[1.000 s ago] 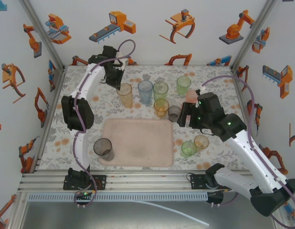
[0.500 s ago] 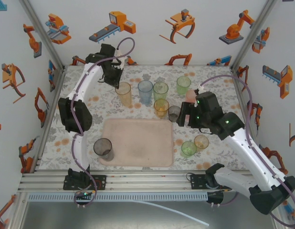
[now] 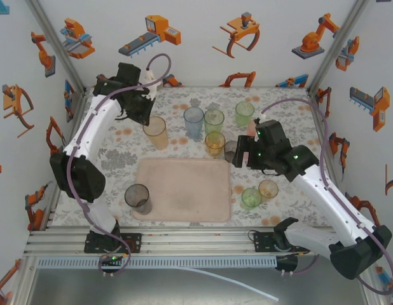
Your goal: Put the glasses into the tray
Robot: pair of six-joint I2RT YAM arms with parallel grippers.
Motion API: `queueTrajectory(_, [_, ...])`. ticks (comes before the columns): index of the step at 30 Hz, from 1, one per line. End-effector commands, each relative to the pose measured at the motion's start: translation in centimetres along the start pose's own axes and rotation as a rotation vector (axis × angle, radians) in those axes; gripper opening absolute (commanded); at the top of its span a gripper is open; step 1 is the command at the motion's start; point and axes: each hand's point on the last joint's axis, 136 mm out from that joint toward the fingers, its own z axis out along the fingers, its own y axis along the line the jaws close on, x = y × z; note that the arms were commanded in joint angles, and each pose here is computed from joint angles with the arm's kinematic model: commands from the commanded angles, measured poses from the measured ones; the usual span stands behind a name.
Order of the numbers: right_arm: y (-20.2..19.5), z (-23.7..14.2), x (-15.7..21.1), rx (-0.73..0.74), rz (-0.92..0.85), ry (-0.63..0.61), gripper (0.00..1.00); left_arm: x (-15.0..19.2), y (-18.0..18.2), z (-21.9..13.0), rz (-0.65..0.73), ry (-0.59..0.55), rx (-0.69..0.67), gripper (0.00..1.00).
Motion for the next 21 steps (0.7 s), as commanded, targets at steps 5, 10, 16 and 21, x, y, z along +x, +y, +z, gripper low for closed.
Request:
queueTrajectory(5, [1.5, -0.6, -1.8, -0.054, -0.007, -0.058, 0.77, 4.1, -2.0, -2.7, 0.07, -0.027, 0.025, 0.08])
queueTrajectory(10, [1.8, -0.1, -2.0, -0.059, -0.007, -0.048, 0.78, 6.8, -3.3, -3.4, 0.095, -0.025, 0.052, 0.08])
queueTrajectory(16, [2.2, 0.3, -2.3, -0.068, -0.01, -0.041, 0.78, 9.6, -4.7, -4.3, 0.113, -0.029, 0.077, 0.08])
queueTrajectory(21, [2.3, 0.5, -2.2, -0.074, -0.008, -0.04, 0.78, 11.4, -5.4, -4.4, 0.122, -0.021, 0.09, 0.09])
